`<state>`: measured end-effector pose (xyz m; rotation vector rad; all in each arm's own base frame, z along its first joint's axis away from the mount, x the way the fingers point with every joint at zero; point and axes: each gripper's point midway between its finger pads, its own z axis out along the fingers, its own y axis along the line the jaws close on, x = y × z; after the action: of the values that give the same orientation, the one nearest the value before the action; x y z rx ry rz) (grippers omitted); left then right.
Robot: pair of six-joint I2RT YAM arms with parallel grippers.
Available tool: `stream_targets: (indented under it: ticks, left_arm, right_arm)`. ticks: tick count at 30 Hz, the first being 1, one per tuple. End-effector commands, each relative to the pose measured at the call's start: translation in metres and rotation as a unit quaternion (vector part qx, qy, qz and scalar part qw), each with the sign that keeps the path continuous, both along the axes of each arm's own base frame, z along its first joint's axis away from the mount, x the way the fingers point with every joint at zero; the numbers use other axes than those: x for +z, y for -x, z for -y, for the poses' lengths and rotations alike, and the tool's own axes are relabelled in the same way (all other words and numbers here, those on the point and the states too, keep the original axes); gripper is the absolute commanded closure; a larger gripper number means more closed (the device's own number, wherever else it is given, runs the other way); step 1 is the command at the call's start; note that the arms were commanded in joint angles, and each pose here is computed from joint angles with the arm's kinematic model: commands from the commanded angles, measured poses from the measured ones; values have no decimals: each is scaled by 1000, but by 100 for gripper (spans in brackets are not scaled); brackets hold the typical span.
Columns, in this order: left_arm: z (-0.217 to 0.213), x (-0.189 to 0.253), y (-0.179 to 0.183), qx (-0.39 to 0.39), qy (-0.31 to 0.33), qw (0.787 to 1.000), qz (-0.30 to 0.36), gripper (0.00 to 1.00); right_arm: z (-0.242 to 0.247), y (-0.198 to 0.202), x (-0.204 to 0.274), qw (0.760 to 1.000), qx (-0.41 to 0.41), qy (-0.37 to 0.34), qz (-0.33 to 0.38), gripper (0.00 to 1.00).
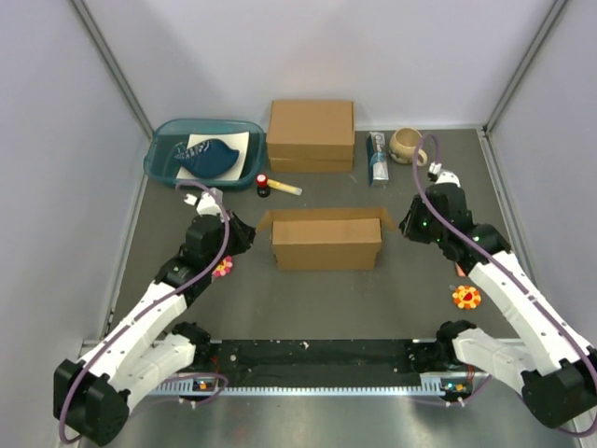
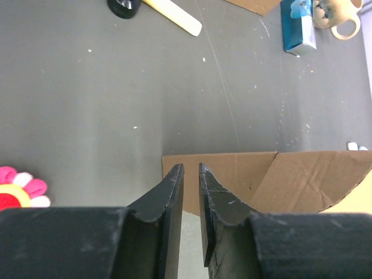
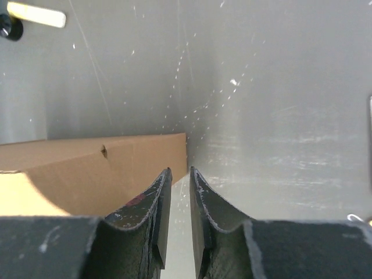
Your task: Fold the paper box
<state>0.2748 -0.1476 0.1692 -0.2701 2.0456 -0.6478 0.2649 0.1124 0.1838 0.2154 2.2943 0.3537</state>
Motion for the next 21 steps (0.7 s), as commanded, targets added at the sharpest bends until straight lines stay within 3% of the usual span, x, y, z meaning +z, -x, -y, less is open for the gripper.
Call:
stream_targets:
  ticks: [1,5,8,13,21]
  left_arm:
    - [-22,17,-6,47,-32,998,23,75]
    - [-41,18,-2,87,-47,995,27,67]
    - [-60,22,0,134,-53,989,41,63]
    - [-74,40,6,169,-31,982,83,59]
    - [-80,58,8,185,-20,977,100,50]
  right_arm:
    - [32,-1,52,996,-32,50,70,80]
    - [35,7,94,990,-21,38,132,76]
    - [16,10,112,984,39,11,175,65]
    - [-11,12,107,979,117,-7,169,57]
    - [-28,5,91,974,161,-14,161,53]
